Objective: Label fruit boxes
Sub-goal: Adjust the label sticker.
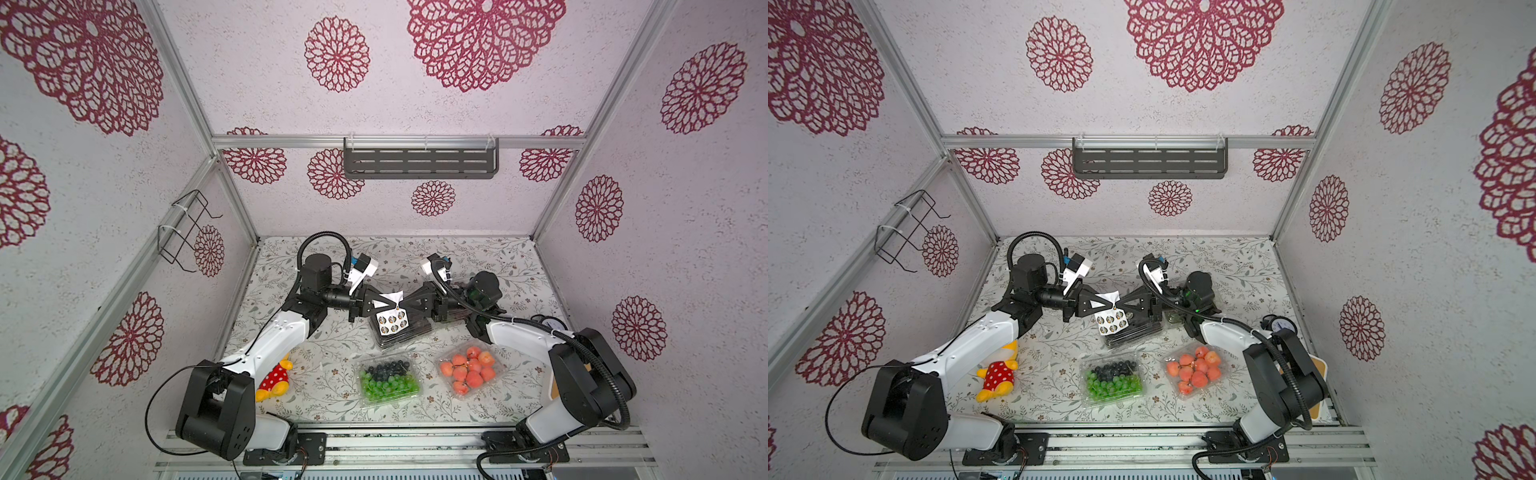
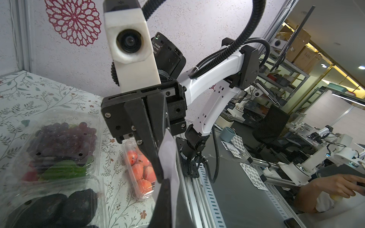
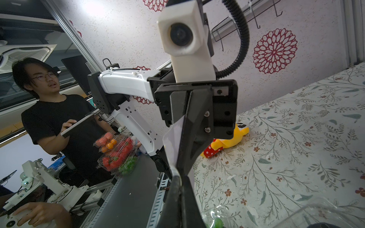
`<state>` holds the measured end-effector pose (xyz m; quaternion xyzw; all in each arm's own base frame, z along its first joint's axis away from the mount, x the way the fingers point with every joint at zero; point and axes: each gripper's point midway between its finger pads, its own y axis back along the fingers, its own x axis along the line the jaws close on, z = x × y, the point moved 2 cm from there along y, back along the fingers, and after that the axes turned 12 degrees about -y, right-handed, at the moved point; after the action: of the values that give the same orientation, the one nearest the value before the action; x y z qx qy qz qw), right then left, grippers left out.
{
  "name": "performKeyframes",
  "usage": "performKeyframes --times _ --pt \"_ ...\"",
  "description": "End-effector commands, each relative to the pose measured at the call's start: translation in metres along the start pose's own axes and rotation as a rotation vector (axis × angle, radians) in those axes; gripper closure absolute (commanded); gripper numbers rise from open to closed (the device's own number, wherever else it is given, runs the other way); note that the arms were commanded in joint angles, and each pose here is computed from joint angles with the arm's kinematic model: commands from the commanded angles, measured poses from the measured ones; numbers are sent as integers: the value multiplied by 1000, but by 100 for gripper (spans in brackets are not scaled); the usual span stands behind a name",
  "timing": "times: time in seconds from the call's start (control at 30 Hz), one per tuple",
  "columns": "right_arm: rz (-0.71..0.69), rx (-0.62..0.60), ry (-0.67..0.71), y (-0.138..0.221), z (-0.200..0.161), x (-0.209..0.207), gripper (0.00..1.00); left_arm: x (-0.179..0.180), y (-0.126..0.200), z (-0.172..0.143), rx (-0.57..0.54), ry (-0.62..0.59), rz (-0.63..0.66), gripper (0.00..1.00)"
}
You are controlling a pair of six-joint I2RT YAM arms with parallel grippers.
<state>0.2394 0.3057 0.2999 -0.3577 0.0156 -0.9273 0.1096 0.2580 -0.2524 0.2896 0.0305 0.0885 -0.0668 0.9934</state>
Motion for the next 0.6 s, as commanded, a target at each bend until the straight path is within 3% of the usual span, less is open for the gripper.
performKeyframes --times 0.0,0.57 --pt "52 -5 112 -4 12 23 100 2 -4 1 5 -5 -11 100" --pt "77 1 119 -4 8 34 100 12 -3 -1 -4 14 41 100"
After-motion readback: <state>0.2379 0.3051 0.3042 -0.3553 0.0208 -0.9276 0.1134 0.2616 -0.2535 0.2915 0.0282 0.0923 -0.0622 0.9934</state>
